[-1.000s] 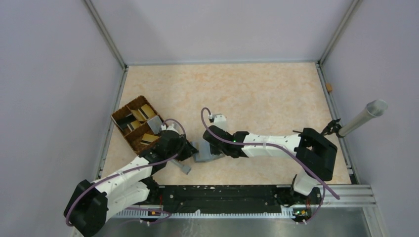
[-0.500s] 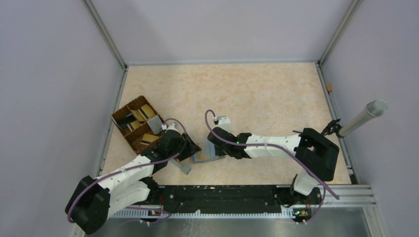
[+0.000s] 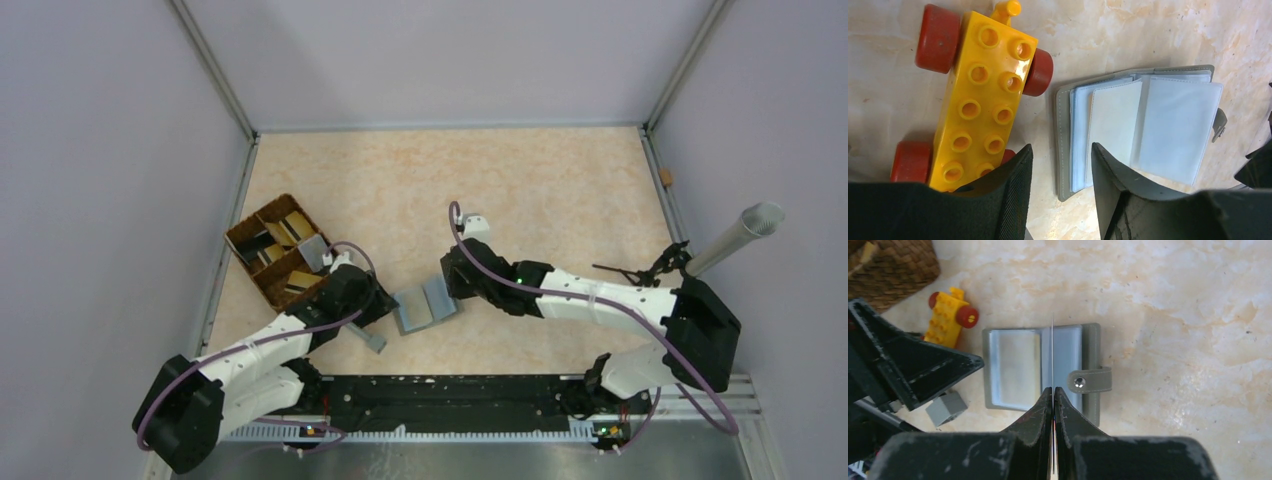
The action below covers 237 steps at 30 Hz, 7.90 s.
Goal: Put the credit cards into the card holder
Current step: Turn over the card slot in the card holder, then insert the credit card into the card holder, then pick up the credit card from the storage box.
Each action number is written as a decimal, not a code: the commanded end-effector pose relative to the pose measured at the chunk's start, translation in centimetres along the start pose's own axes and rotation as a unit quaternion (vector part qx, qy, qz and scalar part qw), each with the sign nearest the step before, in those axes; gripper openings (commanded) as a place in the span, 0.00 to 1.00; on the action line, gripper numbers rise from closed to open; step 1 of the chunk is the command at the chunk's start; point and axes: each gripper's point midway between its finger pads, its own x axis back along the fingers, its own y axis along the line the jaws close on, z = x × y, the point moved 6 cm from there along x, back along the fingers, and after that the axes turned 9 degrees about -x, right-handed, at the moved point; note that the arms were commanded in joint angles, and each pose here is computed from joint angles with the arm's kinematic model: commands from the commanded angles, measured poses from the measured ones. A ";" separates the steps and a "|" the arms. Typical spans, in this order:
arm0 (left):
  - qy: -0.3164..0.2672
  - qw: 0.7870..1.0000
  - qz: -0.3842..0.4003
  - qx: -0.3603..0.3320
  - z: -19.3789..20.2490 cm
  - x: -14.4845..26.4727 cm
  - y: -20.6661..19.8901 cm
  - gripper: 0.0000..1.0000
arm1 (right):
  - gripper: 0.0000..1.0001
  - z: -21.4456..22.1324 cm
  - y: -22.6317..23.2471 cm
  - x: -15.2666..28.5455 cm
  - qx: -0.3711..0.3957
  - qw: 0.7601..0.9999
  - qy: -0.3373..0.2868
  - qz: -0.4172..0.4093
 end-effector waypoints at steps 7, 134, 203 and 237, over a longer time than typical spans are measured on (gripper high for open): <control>-0.022 0.999 0.029 0.002 -0.7 0.2 -0.8 0.58 | 0.00 -0.8 3.5 0.7 0.024 0.993 0.007 -0.111; 0.067 0.994 -0.077 -0.041 1.1 -1.4 1.4 0.35 | 0.52 4.0 -0.6 -6.6 0.045 0.980 0.146 -0.128; 0.082 0.996 0.034 -0.011 2.3 -2.6 -3.6 0.30 | 0.52 4.0 0.7 -6.5 0.064 0.973 0.178 -0.133; -0.068 0.953 -0.109 -0.274 -15.0 8.9 -0.4 0.93 | 0.69 -4.9 -3.4 2.0 0.026 0.983 0.011 -0.182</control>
